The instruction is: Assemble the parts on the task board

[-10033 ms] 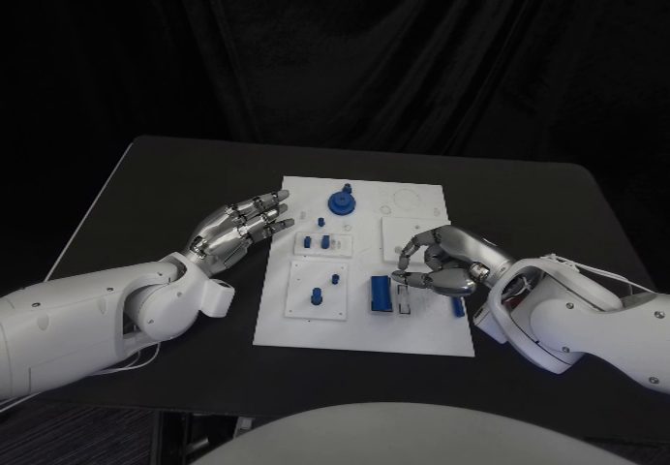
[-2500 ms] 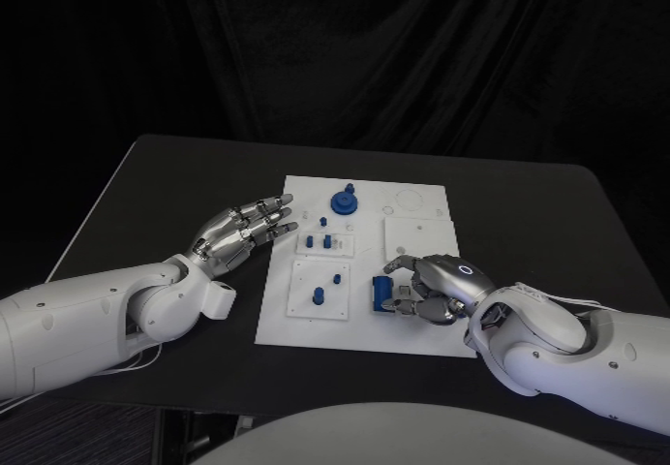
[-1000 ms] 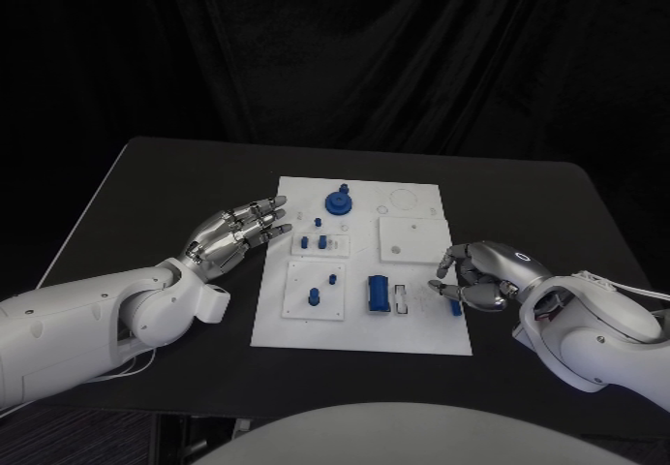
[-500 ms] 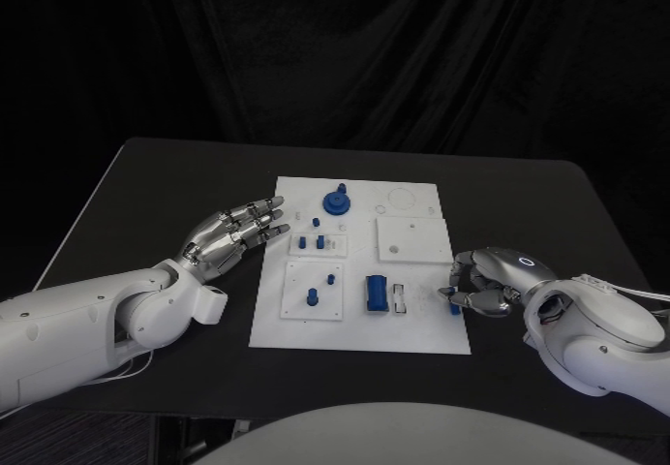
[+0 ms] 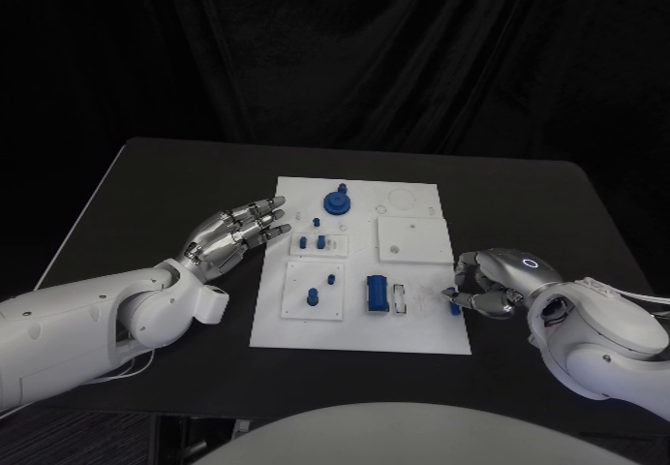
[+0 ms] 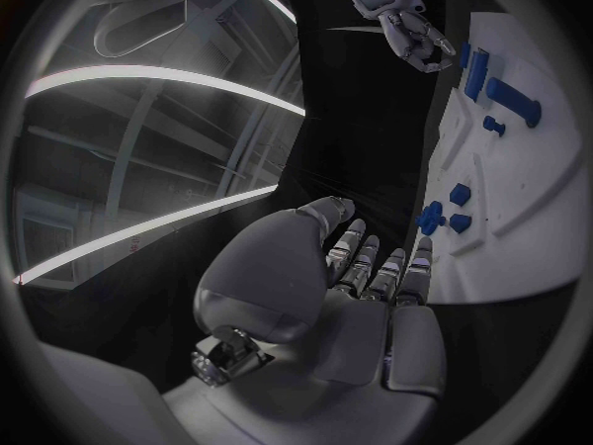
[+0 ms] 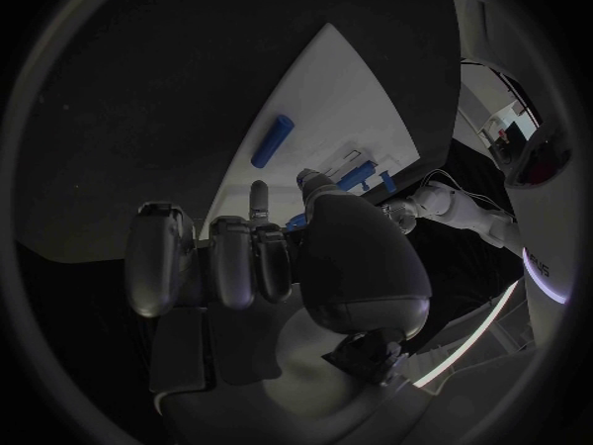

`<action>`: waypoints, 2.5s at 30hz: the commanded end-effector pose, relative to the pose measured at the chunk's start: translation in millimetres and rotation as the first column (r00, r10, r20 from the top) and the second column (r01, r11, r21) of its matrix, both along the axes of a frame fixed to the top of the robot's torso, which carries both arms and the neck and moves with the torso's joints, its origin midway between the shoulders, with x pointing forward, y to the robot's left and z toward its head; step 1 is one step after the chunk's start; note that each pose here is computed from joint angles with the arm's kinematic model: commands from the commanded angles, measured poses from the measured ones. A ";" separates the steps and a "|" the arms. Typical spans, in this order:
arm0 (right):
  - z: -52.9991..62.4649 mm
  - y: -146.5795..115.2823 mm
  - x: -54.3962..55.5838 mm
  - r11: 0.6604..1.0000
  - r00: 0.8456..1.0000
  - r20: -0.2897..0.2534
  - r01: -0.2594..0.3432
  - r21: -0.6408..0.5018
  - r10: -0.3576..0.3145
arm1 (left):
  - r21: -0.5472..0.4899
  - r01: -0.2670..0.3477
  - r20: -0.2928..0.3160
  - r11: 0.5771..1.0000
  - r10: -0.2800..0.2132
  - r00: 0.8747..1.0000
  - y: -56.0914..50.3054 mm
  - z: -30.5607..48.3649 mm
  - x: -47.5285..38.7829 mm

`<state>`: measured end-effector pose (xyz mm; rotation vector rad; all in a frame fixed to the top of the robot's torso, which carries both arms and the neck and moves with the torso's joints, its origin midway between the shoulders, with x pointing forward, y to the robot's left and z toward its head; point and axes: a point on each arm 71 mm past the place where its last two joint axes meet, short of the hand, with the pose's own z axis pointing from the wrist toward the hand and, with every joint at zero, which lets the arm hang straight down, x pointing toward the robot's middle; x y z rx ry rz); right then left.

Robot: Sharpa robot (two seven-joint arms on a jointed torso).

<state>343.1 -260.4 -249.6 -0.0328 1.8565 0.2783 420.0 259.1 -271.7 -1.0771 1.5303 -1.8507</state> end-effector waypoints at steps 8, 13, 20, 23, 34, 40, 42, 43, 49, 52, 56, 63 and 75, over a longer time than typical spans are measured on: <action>-9.5 -2.9 -4.7 0.998 1.000 -0.019 0.021 -0.054 -0.022 | -0.013 0.006 0.005 1.000 -0.006 1.000 -1.7 0.4 -0.4; -13.1 -2.9 -5.0 0.998 0.999 -0.028 0.022 -0.060 -0.024 | -0.012 0.005 0.004 1.000 -0.005 1.000 -1.2 0.2 -0.3; -15.8 0.0 -3.8 0.998 0.999 -0.034 0.014 -0.063 -0.017 | -0.013 0.009 0.002 1.000 -0.009 1.000 -2.1 -0.1 -0.1; -16.8 1.1 -3.3 0.998 0.999 -0.039 0.012 -0.060 -0.014 | -0.013 0.009 0.002 1.000 -0.009 1.000 -2.0 -0.2 -0.1; -23.5 6.5 -2.0 0.998 0.996 -0.090 0.005 -0.060 -0.010 | -0.018 0.019 -0.002 1.000 -0.019 1.000 -4.8 -0.2 -1.4; -26.9 9.5 -1.0 0.997 0.994 -0.110 -0.003 -0.073 -0.005 | -0.016 0.017 -0.004 1.000 -0.017 1.000 -3.9 -0.6 -1.3; -27.9 10.8 -0.7 0.997 0.993 -0.115 -0.007 -0.076 -0.002 | -0.015 0.017 -0.004 1.000 -0.017 1.000 -3.8 -0.6 -1.4; -28.8 11.9 -0.3 0.997 0.993 -0.120 -0.011 -0.080 0.001 | -0.016 0.018 -0.005 1.000 -0.018 1.000 -4.0 -0.7 -1.4; -31.6 15.5 1.1 0.996 0.991 -0.133 -0.021 -0.091 0.009 | -0.017 0.022 -0.007 1.000 -0.022 1.000 -5.1 -0.9 -1.5; -32.6 16.6 1.8 0.995 0.991 -0.137 -0.024 -0.095 0.011 | -0.018 0.023 -0.007 1.000 -0.023 1.000 -5.0 -1.0 -1.7; -31.6 18.3 2.6 0.997 0.993 -0.120 -0.027 -0.075 0.018 | -0.018 0.022 -0.007 1.000 -0.022 1.000 -4.7 -1.1 -1.8; -22.1 23.7 2.4 0.990 0.999 -0.049 0.007 0.137 0.000 | -0.019 0.023 -0.009 1.000 -0.023 1.000 -4.3 -1.4 -2.2; -19.4 24.5 -2.0 0.841 0.971 -0.187 0.226 0.491 -0.151 | -0.019 0.023 -0.012 1.000 -0.024 1.000 -4.1 -2.0 -3.3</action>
